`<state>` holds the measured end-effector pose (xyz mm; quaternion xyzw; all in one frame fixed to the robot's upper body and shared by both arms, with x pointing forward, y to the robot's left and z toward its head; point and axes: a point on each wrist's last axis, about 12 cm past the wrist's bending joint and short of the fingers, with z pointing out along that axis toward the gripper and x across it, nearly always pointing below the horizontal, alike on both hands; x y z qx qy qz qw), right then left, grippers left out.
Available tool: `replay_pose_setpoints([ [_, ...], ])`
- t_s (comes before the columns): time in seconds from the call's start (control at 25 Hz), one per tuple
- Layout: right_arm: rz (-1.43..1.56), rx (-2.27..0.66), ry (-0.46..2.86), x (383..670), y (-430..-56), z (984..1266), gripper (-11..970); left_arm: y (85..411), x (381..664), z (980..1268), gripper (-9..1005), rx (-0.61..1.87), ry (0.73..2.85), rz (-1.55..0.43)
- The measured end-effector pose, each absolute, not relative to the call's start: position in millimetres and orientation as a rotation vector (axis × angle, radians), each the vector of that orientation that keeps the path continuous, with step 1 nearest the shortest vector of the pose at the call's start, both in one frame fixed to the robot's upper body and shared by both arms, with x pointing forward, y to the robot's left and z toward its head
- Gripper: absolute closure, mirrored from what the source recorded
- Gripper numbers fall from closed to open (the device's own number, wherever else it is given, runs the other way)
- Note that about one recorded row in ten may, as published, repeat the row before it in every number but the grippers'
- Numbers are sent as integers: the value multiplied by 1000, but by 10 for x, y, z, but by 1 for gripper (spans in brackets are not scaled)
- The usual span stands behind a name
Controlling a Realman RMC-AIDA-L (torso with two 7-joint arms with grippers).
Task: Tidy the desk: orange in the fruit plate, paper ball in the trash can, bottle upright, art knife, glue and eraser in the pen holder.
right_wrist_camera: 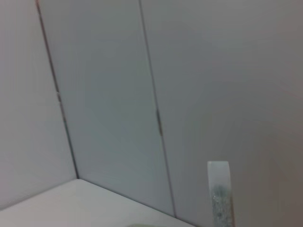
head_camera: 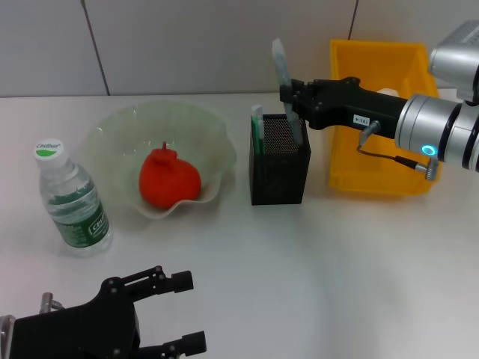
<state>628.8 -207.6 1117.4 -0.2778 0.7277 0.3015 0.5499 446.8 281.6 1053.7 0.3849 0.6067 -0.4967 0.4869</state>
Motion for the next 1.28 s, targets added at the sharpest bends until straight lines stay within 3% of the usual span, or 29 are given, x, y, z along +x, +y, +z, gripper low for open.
replay_pose_setpoints([
  [0.64, 739, -655, 1729, 6239, -2077, 11107, 714, 2825, 4435, 10543, 194, 941, 1459, -1215],
  [0.8, 781, -599, 1683, 6198, -2130, 11148, 528, 2829, 4421, 10544, 194, 948, 1449, -1212],
  [0.96, 983, -487, 1371, 5838, -2403, 11359, 292, 2795, 4432, 10510, 194, 907, 1492, -1242],
  [1.28, 1179, -629, 1349, 5453, -2559, 11297, 246, 2788, 4536, 10511, 194, 836, 1578, -1274],
])
